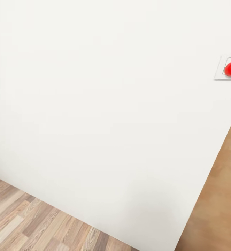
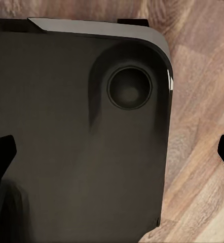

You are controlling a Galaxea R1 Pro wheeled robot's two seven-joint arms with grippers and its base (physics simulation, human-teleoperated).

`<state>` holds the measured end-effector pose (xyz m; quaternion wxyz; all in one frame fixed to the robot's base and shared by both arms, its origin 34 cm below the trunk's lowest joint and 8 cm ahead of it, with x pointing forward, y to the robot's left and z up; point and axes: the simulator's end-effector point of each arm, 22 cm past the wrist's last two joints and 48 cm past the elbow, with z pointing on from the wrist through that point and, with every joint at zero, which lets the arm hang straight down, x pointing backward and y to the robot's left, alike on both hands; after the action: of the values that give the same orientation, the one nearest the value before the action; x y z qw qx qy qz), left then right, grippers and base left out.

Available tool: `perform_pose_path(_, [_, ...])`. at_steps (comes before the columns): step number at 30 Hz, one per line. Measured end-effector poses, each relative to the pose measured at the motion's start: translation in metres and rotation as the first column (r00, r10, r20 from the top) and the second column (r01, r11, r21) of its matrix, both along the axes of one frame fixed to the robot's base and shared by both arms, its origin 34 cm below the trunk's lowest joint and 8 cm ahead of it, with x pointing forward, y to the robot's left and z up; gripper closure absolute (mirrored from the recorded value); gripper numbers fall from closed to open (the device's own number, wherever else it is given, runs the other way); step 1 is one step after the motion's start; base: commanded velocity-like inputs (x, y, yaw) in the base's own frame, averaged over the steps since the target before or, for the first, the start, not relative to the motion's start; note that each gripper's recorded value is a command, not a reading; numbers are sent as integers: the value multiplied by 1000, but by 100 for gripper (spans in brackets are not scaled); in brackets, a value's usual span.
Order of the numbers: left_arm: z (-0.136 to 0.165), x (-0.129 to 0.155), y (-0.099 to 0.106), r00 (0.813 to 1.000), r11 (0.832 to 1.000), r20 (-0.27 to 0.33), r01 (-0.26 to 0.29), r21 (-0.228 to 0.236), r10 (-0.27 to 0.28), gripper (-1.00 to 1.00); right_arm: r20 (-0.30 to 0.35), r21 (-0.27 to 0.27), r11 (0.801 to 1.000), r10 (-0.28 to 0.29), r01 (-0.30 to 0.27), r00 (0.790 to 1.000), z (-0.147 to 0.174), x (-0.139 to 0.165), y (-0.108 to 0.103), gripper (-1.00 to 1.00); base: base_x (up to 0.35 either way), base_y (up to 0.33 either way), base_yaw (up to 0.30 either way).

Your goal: Put all the toys in the child's room - the three board games (two on the bed and one on the table), the two jigsaw puzzles on the table, and the tennis ball on the table - inside the toy box on the table in the child's room.

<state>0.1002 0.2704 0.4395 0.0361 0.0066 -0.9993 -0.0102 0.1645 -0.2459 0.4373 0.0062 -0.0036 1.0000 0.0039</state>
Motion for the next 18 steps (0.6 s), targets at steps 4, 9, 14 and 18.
perform_pose_path(4, [0, 0, 0, 1000, 1000, 0, 0, 0, 0, -100, 0, 0, 1000, 0, 0, 1000, 0, 0, 0, -100, 0, 0, 277])
perform_pose_path(9, [0, 0, 0, 1000, 1000, 1, 0, 0, 0, -100, 1, 0, 1000, -1, 1, 1000, 0, 1, 0, -100, 0, 0, 278])
perform_pose_path(14, [0, 0, 0, 1000, 1000, 1, 0, 1, 0, -100, 1, 0, 1000, -1, 1, 1000, 0, 1, 0, -100, 0, 0, 278])
perform_pose_path(18, [0, 0, 1, 1000, 1000, 1, -1, 1, 1, -100, 1, 0, 1000, -1, 1, 1000, 0, 1, 0, -100, 0, 0, 278])
